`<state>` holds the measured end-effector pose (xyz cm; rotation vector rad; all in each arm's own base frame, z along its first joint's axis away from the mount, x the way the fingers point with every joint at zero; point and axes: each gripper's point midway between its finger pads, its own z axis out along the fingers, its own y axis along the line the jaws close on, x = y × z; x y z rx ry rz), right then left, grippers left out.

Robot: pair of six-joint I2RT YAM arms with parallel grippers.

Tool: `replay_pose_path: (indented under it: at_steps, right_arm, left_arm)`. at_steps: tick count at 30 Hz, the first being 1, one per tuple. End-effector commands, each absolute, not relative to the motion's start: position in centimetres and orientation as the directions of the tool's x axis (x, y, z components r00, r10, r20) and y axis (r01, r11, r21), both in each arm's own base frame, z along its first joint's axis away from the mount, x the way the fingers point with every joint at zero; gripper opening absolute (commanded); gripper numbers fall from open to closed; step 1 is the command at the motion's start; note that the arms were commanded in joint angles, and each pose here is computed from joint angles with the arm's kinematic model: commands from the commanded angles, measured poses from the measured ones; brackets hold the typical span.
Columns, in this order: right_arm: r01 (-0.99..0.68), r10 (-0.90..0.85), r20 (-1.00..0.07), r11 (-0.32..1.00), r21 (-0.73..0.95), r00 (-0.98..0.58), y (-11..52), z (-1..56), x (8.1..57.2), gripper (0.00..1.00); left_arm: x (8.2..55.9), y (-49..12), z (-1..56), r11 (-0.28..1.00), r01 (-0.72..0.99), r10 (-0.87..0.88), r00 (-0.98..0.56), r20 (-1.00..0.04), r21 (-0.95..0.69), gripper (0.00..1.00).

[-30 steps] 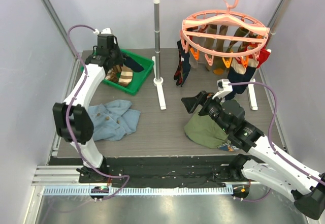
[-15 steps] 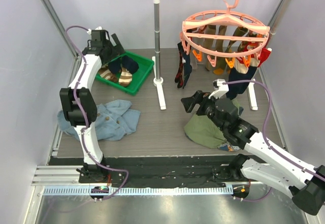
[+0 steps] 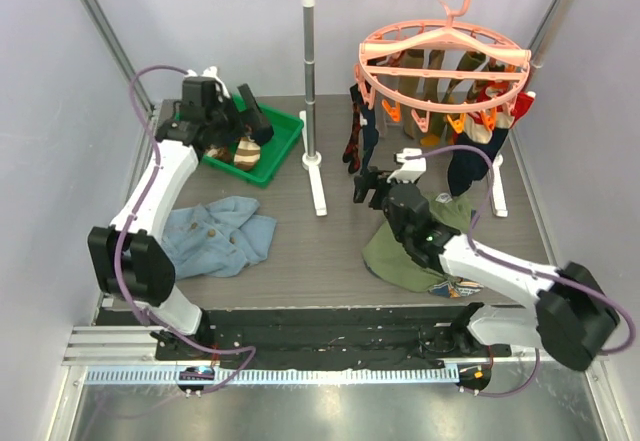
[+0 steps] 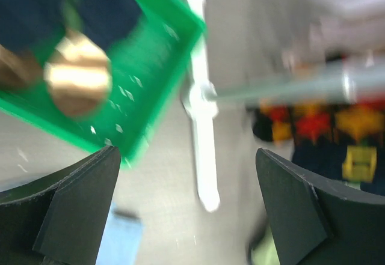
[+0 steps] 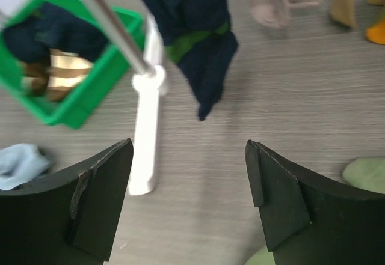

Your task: Remove the socks clipped to the hanger

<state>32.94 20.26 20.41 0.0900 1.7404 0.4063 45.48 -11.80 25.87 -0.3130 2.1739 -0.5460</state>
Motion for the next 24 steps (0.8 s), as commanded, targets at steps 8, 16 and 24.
replay_pose_path:
  at_steps: [8, 16, 24]
  right_arm:
    - [0.039, 0.199, -0.980, 0.979, 0.199, 0.002, 19.5, 23.5, 39.1, 0.76]
    - [0.077, 0.093, -0.996, 0.993, 0.091, -0.015, 19.6, 21.7, 41.7, 0.55]
    - [-0.022, 0.030, -0.999, 0.999, 0.030, -0.017, 20.5, 23.0, 41.1, 0.01]
  left_arm:
    - [39.1, -17.6, 25.0, 0.849, 0.190, -0.252, -0.674, -0.694, -0.493, 1.00]
    - [38.4, -18.3, 26.5, 0.837, 0.255, -0.224, -0.648, -0.728, -0.484, 1.00]
    - [37.2, -20.1, 30.3, 0.843, 0.339, -0.162, -0.581, -0.798, -0.418, 1.00]
